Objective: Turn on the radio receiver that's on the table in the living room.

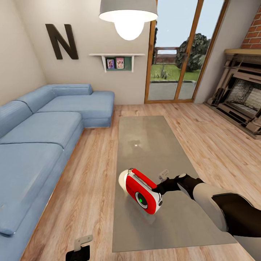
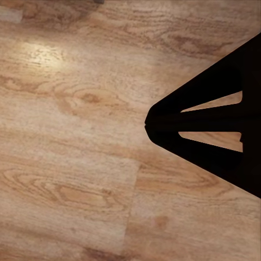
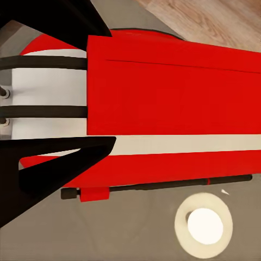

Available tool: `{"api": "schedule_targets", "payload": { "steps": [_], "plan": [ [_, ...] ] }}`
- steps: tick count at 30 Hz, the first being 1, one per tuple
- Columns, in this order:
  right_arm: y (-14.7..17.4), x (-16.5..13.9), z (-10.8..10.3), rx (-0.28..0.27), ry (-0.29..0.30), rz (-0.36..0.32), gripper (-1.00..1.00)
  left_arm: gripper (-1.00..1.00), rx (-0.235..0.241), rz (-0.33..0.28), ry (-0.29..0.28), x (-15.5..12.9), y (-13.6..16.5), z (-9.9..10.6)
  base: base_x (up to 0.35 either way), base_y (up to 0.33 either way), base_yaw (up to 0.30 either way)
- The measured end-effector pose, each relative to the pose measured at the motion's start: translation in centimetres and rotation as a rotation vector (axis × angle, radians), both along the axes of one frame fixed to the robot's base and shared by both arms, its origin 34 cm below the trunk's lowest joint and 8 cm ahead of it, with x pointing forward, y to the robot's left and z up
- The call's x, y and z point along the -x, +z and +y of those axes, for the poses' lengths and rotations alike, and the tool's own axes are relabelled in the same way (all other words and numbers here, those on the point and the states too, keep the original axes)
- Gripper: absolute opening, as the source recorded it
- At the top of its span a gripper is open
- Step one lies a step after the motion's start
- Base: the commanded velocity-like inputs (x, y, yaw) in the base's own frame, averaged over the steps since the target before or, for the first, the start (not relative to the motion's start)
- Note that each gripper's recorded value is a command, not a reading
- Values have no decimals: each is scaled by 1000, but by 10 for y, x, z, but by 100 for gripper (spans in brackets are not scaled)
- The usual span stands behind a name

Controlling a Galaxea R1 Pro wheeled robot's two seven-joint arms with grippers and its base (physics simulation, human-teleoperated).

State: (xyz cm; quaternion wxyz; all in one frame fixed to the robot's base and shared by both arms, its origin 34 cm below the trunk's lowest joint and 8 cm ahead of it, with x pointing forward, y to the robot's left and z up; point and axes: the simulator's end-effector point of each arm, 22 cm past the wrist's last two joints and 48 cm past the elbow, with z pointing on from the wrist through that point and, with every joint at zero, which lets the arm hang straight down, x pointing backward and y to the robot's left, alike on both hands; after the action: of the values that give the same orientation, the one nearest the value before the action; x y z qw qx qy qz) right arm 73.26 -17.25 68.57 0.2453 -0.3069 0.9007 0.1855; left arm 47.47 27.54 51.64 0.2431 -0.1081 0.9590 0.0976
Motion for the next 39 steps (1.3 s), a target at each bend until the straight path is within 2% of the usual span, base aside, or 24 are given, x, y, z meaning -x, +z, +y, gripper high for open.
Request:
{"api": "schedule_targets", "payload": {
  "steps": [15,28,39],
  "plan": [
    [0,0,-1,3,0,-1,-100,-100,0,-1,0,0,0,0,0,0,0],
    [-20,-1,-1,6,-3,-2,-100,-100,0,0,0,-1,-20,0,0,0,0],
    [-29,-7,5,-35,-39,-11,-100,-100,0,-1,0,0,-34,0,0,0,0]
  ]
}}
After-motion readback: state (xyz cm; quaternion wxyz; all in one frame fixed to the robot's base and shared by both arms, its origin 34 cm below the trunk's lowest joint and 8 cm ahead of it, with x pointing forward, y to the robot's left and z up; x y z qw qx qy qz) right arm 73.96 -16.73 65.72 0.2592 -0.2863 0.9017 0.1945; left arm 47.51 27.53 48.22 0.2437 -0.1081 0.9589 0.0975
